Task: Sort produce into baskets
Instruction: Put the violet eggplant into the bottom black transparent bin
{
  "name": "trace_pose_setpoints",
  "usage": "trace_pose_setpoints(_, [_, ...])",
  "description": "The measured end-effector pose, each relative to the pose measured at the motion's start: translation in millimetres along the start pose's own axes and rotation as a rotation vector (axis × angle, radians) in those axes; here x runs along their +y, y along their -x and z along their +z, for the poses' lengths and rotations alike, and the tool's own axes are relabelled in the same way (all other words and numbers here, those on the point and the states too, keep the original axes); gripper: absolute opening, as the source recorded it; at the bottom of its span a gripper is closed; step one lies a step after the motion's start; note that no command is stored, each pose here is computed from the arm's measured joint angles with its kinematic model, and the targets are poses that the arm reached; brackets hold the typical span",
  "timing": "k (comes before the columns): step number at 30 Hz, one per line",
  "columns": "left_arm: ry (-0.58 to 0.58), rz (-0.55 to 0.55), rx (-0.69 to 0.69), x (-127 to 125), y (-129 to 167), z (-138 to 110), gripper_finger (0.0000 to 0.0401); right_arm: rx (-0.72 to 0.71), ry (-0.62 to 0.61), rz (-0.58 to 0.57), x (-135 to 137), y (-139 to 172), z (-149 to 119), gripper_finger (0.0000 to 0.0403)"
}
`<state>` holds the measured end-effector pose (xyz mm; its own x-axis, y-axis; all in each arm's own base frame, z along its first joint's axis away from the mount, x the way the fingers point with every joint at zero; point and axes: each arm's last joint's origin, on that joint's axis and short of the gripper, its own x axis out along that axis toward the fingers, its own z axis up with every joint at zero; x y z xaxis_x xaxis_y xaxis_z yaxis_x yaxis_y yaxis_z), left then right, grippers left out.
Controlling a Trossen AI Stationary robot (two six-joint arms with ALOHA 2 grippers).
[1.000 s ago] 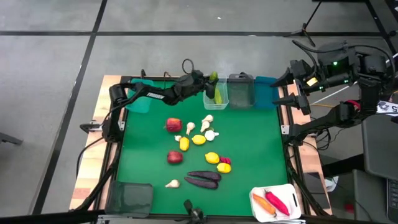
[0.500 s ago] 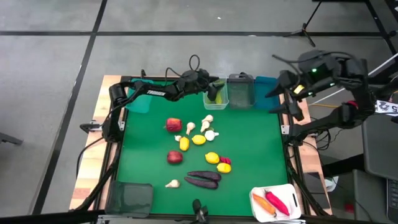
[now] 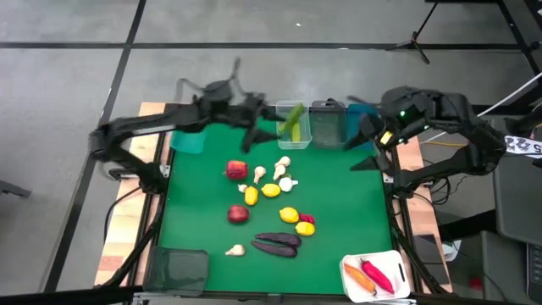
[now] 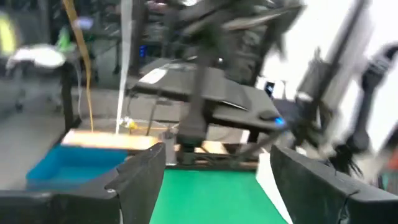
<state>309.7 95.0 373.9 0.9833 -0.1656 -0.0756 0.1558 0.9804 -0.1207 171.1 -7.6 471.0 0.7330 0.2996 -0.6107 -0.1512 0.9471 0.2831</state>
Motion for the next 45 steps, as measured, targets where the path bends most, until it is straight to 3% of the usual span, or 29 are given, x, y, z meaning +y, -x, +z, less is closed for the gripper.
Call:
trace_pose_setpoints(3, [-0.066,0.007,0.015,-54,34,22,0.0279,-0.034,0.078,0.016,10,-19,3,0.0324])
trace_pose_setpoints(8, [-0.092,0.087,0.01,-123,85,36,0.0278,-0.115,0.204,-0.093,18,-63,6,0.0324])
trace_pose_setpoints(17, [-0.011,0.082,0.133,-186,116,4,0.0278,-0.17,0.273,-0.179,7,-172,7,0.0324])
trace_pose_setpoints(22, [-0.051,0.149,0.189,-205,112,-18,0.0278,-0.119,0.271,-0.153,2,-244,1,0.0324])
trace_pose_setpoints(27, [-0.046,0.157,0.21,-214,114,-27,0.0278,0.048,0.25,-0.16,15,-298,-28,0.0324])
trace_pose_setpoints(36, [-0.052,0.209,0.203,-219,119,-30,0.0278,0.147,0.219,-0.155,45,-350,-65,0.0324])
trace_pose_setpoints(45, [-0.037,0.219,0.198,-219,119,-30,0.0278,0.255,0.164,-0.203,39,-385,-94,0.0324])
